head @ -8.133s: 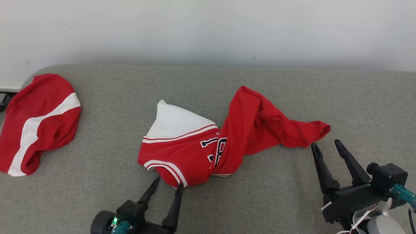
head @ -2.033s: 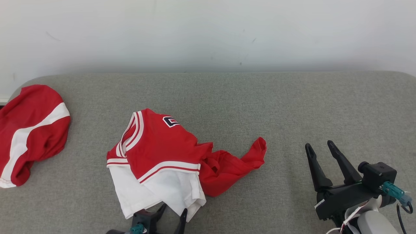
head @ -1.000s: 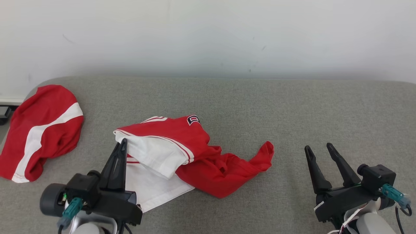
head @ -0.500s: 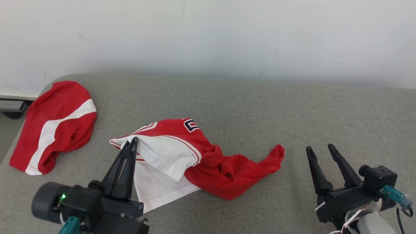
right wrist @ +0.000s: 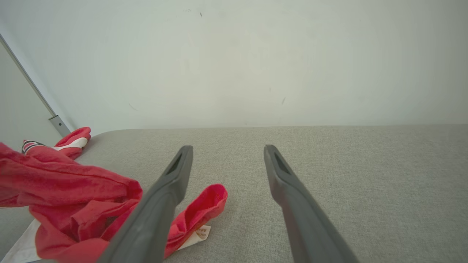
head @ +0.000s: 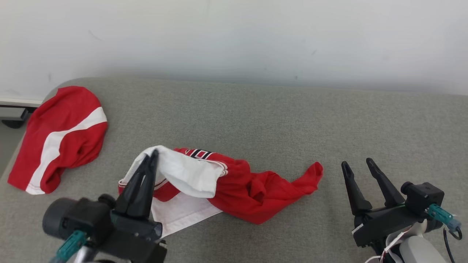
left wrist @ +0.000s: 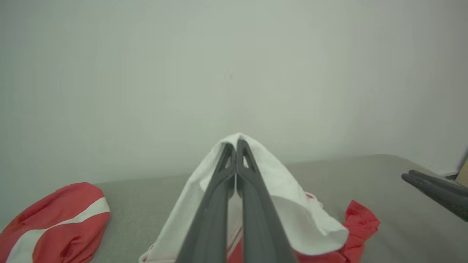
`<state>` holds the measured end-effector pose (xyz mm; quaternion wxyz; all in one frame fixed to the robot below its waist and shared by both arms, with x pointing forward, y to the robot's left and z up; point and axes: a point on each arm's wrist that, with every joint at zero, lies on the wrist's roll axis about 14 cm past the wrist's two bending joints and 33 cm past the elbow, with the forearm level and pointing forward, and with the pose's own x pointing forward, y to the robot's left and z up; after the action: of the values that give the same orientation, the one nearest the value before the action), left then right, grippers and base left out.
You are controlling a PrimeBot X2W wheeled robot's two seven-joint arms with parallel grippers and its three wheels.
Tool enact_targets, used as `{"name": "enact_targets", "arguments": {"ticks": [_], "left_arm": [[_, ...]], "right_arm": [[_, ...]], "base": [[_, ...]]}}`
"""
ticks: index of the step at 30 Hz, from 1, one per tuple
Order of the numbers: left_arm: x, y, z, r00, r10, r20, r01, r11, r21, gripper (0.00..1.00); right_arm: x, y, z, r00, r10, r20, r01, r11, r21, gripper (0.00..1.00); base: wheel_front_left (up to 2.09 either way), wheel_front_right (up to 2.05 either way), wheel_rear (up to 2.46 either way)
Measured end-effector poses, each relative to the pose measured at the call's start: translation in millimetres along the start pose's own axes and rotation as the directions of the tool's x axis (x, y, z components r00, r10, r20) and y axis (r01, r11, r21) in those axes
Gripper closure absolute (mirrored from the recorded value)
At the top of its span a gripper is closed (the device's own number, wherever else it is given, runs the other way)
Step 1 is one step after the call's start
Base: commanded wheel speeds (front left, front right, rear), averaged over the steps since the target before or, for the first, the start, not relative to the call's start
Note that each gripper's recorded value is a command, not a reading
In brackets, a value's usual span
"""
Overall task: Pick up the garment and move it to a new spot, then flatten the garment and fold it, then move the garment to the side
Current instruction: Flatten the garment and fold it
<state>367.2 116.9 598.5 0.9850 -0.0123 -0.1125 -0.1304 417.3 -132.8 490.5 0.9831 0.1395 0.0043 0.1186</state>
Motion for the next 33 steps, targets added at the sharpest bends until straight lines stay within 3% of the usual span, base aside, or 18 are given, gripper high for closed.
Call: {"name": "enact_targets", "arguments": {"ticks": [7,15,17,31,33], "left_arm": [[36.8,3.6,-13.0,0.995,-0.100,-0.019,0.101,0.994,0.051,1.00],[86.0,6.8,-25.9,0.975,-0.208,-0.081,0.219,0.963,0.159,1.00],[97.4,9.4,-29.7,0.973,-0.213,-0.090,0.224,0.966,0.129,1.00],[169.5,38.7,-72.1,0.947,-0.227,-0.230,0.276,0.937,0.214,1.00],[182.6,31.1,-81.4,0.942,-0.241,-0.234,0.289,0.937,0.196,1.00]], "right_arm": [[-2.1,-9.7,3.1,1.000,-0.024,0.006,0.024,1.000,-0.004,0.00],[-8.5,-28.8,7.9,0.997,-0.074,0.015,0.075,0.997,-0.015,0.00],[-10.1,-34.2,9.9,0.996,-0.091,0.022,0.091,0.996,-0.016,0.00],[-23.0,-69.2,8.9,0.980,-0.196,0.019,0.196,0.980,-0.019,0.00],[-27.2,-78.8,7.7,0.975,-0.224,0.014,0.224,0.974,-0.024,0.00]], "base": [[0.00,0.00,0.00],[0.00,0.00,0.00],[0.00,0.00,0.00],[0.00,0.00,0.00],[0.00,0.00,0.00]]}}
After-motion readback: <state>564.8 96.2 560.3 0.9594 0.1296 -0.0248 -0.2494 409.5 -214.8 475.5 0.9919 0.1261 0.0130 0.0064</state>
